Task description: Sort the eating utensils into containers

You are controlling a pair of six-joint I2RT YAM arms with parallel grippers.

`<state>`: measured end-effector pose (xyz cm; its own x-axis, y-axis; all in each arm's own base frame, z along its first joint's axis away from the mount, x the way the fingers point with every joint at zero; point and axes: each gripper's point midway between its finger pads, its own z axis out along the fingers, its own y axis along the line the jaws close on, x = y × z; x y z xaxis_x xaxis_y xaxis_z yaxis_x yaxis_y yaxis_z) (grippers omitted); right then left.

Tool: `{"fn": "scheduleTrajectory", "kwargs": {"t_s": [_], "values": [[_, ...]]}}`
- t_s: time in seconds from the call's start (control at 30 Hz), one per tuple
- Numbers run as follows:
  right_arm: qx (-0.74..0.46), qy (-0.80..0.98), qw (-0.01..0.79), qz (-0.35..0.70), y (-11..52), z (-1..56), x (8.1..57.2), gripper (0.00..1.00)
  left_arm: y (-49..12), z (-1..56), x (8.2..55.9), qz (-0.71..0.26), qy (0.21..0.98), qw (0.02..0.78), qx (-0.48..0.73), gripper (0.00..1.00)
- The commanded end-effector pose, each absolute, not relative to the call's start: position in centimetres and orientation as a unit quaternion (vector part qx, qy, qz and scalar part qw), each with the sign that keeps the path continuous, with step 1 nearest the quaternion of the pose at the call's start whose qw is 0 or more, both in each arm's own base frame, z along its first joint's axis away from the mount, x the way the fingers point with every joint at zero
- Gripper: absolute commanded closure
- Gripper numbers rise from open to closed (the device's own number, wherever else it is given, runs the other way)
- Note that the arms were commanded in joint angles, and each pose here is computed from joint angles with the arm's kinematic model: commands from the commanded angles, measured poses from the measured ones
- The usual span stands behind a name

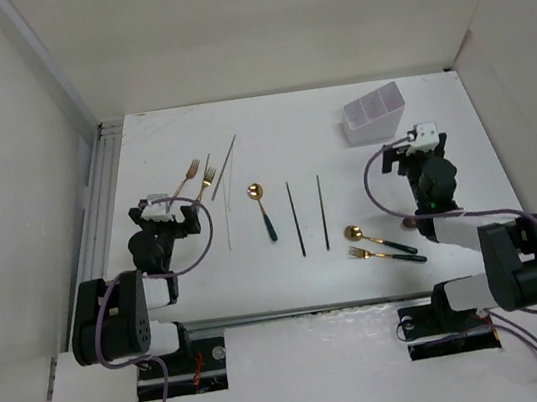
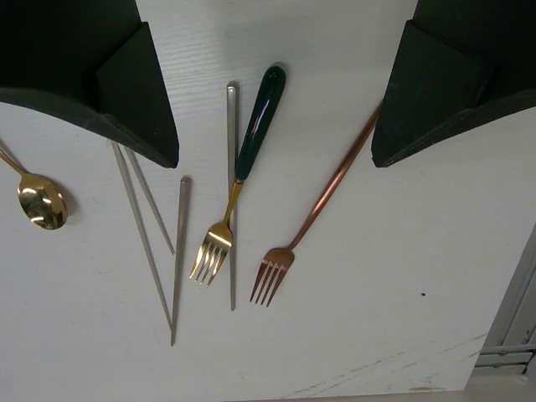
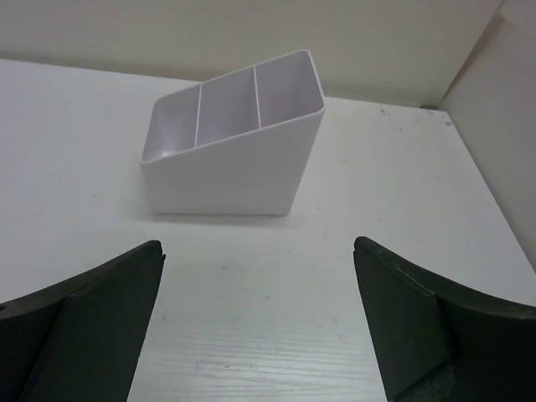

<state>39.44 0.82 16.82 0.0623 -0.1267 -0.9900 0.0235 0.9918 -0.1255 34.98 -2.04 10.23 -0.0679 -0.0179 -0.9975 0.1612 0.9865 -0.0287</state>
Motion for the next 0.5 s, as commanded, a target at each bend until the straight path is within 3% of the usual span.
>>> {"fn": "scheduleTrajectory", "kwargs": {"t_s": [0.0,0.23,0.27,0.3,0.33,0.47], "values": [[-0.009,0.683,0.728,-0.062,0.3,22.8,41.3,0.00,-1.8,16.3,35.7,-0.056,0.642,0.763,0.055,0.00],[-0.008,0.575,0.810,-0.116,-0.6,39.0,39.1,0.00,-2.6,17.0,35.2,-0.056,0.630,0.771,0.074,0.00],[-0.018,0.569,0.810,-0.136,-0.6,40.6,39.0,0.00,-2.5,19.5,34.7,-0.056,0.602,0.794,0.066,0.00],[-0.029,0.584,0.796,-0.156,-1.0,40.9,39.0,0.00,-2.5,18.5,36.3,-0.055,0.656,0.749,0.073,0.00],[-0.024,0.565,0.806,-0.172,-1.2,44.7,38.3,0.00,-3.0,19.8,37.2,-0.044,0.674,0.731,0.098,0.00],[-0.046,0.599,0.749,-0.280,-2.5,46.7,39.1,0.00,-3.6,27.4,41.1,0.000,0.729,0.672,0.129,0.00]]}}
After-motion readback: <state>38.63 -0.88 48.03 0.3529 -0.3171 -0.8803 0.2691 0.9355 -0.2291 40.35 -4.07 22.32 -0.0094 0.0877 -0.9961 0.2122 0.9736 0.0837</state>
